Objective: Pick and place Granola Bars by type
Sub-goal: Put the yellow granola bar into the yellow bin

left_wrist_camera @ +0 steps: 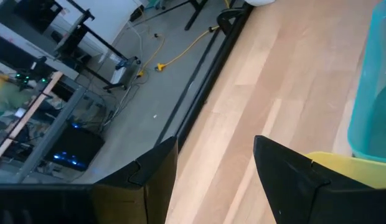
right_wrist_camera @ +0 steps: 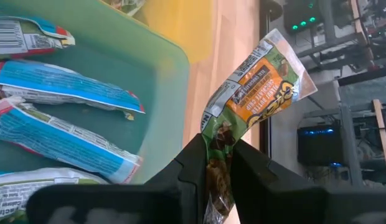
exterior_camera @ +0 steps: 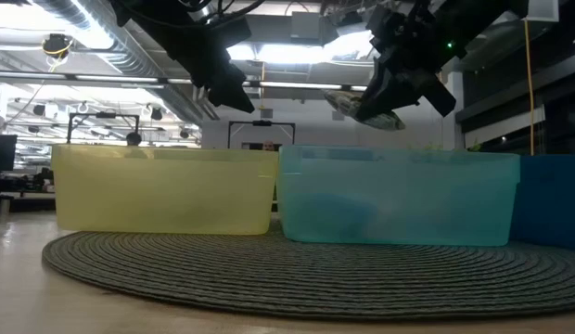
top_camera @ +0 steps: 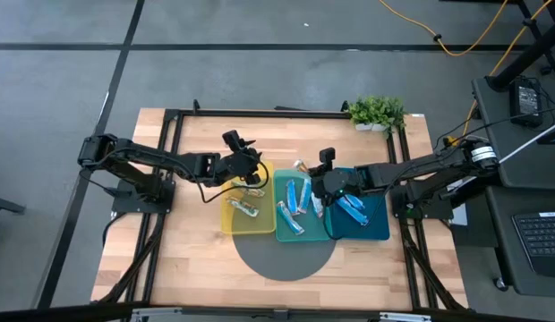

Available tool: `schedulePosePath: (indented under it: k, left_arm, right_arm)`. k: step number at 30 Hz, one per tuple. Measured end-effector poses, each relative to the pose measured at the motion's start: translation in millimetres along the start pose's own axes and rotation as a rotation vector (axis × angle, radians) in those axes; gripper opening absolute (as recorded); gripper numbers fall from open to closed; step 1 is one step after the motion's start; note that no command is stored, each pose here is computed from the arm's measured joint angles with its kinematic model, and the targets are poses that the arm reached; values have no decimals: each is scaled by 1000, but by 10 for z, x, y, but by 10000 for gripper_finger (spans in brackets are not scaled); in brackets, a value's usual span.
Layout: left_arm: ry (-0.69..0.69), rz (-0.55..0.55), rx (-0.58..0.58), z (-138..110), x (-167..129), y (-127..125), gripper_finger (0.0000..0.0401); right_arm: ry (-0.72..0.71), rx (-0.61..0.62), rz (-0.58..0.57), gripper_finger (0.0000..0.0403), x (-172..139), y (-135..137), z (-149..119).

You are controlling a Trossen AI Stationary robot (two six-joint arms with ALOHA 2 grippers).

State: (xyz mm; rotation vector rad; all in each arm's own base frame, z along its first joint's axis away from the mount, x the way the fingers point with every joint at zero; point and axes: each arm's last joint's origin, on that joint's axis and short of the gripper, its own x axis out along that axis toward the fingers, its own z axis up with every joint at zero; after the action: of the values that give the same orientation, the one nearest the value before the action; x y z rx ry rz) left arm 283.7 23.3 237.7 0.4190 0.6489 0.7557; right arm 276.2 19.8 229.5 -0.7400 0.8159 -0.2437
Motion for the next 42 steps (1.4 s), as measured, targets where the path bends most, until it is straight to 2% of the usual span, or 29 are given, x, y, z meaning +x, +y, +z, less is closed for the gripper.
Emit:
schedulePosePath:
  k: [4, 9, 14, 17, 21, 27, 35, 42]
  left_arm:
    - [-9, -37, -9, 5, 0, -9, 205]
    - [-88, -142, 2, 75, -4, -30, 205]
    - [-322, -392, 62, 236, -33, -54, 205]
    - [-457, -486, 87, 315, -47, -36, 205]
    - [-530, -488, 109, 364, -69, -3, 207]
    - [-519, -492, 131, 352, -71, -15, 234]
    - [-518, -485, 128, 353, -71, -14, 282]
    - [-550, -484, 111, 383, -87, -8, 293]
  right_arm:
    - [-12, -8, 16, 63, 0, 3, 5]
    - [-122, -27, 56, 63, -5, -13, 87]
    - [-195, -35, 8, 63, -14, -64, 161]
    - [-206, -23, -7, 63, -5, -93, 168]
    - [-203, -18, -10, 63, 2, -105, 162]
    - [-209, -16, -12, 63, 1, -107, 168]
    - [-287, -3, 33, 63, -9, -112, 212]
    - [-362, 0, 38, 63, -25, -137, 263]
